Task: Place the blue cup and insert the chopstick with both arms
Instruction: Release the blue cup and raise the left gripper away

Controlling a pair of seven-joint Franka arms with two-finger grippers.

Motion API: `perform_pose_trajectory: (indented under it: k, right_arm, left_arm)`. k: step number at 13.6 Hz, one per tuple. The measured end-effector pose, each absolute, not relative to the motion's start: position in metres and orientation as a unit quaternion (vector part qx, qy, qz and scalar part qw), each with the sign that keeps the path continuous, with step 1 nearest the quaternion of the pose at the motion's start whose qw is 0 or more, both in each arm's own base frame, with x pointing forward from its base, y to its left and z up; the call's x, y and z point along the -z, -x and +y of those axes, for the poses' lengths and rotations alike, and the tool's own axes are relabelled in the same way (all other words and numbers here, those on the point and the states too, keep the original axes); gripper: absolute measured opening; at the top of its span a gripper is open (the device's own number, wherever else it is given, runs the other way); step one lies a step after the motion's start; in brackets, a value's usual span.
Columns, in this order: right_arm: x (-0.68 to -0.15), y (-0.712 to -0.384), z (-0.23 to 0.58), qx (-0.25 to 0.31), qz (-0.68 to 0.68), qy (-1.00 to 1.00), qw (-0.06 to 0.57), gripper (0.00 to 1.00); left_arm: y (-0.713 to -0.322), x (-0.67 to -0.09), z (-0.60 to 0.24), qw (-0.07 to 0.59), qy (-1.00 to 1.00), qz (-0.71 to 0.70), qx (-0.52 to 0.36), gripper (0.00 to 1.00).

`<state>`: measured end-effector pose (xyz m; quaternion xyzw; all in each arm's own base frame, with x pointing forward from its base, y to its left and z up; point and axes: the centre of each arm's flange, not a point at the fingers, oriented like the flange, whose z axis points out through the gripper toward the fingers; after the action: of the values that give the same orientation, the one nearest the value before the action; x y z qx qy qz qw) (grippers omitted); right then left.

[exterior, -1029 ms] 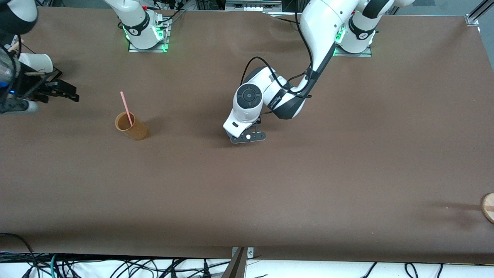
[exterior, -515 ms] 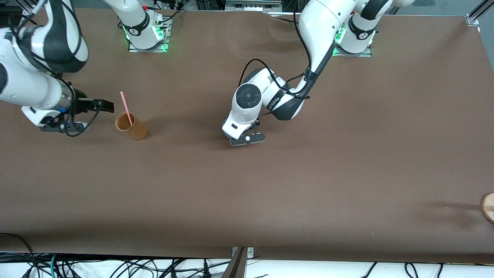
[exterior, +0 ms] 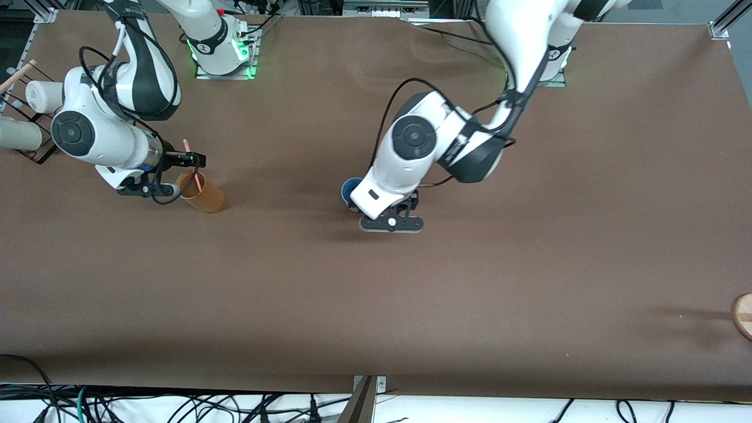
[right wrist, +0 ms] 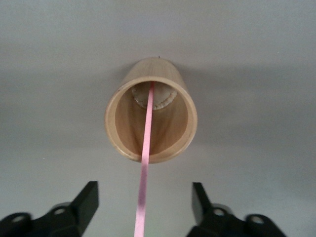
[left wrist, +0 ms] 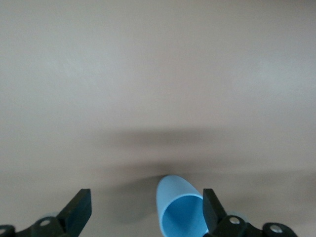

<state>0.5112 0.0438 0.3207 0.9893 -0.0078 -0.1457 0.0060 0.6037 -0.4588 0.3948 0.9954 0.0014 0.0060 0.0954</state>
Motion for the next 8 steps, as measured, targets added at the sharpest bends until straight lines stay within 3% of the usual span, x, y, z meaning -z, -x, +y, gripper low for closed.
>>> perform_pose_trajectory:
  k: [4,5,6,8]
  right_arm:
    - [-0.317,-0.509,0.044,0.149,-0.007,-0.989,0.006,0.32]
    - [-0.316,-0.508,0.044,0.150,-0.007,-0.989,0.007,0.26]
    - [-0.314,-0.507,0.045,0.152,-0.007,-0.988,0.007,0.26]
    - [-0.312,-0.506,0.045,0.155,-0.006,-0.988,0.007,0.08]
  left_arm:
    - [-0.631,-0.472,-0.373,0.089,-0.996,0.016,-0.012,1.00]
    - [-0.636,-0.484,-0.349,0.085,-0.996,0.005,-0.009,1.00]
    - [-0.641,-0.494,-0.323,0.079,-0.997,-0.015,-0.003,1.00]
    - [-0.643,-0.517,-0.272,0.063,-0.997,-0.036,0.014,1.00]
